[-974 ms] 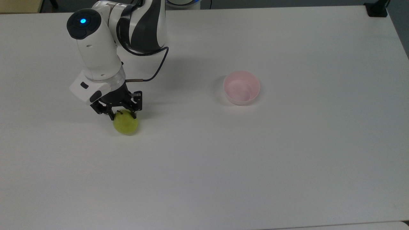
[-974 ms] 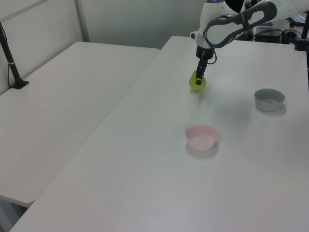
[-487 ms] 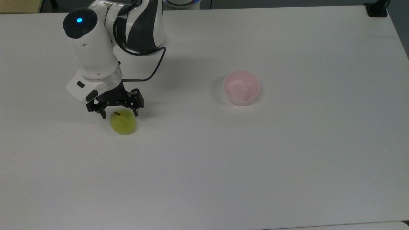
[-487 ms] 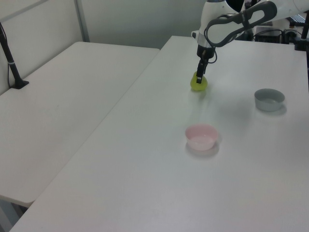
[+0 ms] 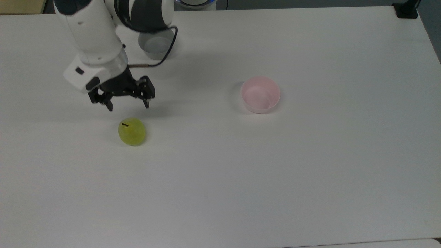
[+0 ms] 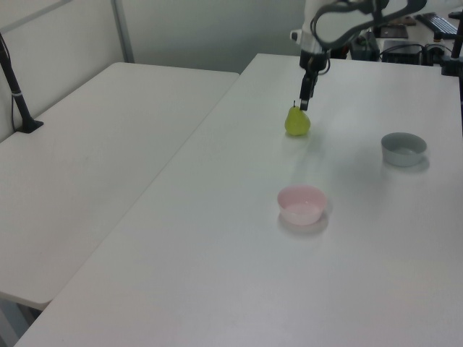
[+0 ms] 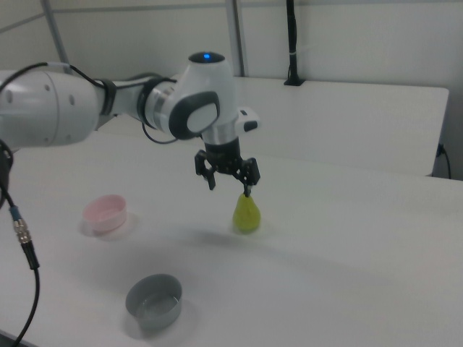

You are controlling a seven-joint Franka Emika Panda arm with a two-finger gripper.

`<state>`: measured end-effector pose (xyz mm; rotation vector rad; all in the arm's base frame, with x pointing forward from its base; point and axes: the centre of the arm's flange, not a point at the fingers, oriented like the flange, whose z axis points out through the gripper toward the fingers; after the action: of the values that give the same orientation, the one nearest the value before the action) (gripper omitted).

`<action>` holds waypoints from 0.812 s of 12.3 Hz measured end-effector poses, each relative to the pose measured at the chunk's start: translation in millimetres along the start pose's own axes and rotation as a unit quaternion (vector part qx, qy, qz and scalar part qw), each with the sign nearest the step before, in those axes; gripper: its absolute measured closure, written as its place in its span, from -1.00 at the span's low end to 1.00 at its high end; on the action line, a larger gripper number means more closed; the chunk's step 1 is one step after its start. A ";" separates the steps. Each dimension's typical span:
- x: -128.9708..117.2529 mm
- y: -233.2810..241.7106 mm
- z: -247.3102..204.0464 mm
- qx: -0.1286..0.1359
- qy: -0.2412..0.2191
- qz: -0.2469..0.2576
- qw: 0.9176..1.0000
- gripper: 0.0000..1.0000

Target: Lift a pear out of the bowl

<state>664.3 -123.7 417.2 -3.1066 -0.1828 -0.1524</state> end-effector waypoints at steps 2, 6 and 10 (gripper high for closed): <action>-8.3 -4.4 -35.3 0.006 -0.002 0.017 1.000 -1.00; -33.2 -16.1 -114.8 0.017 0.005 0.105 0.994 -1.00; -74.8 -32.4 -179.9 0.036 -0.028 0.122 0.992 -1.00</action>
<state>569.2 -106.0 589.4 -3.0291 0.1857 -0.0515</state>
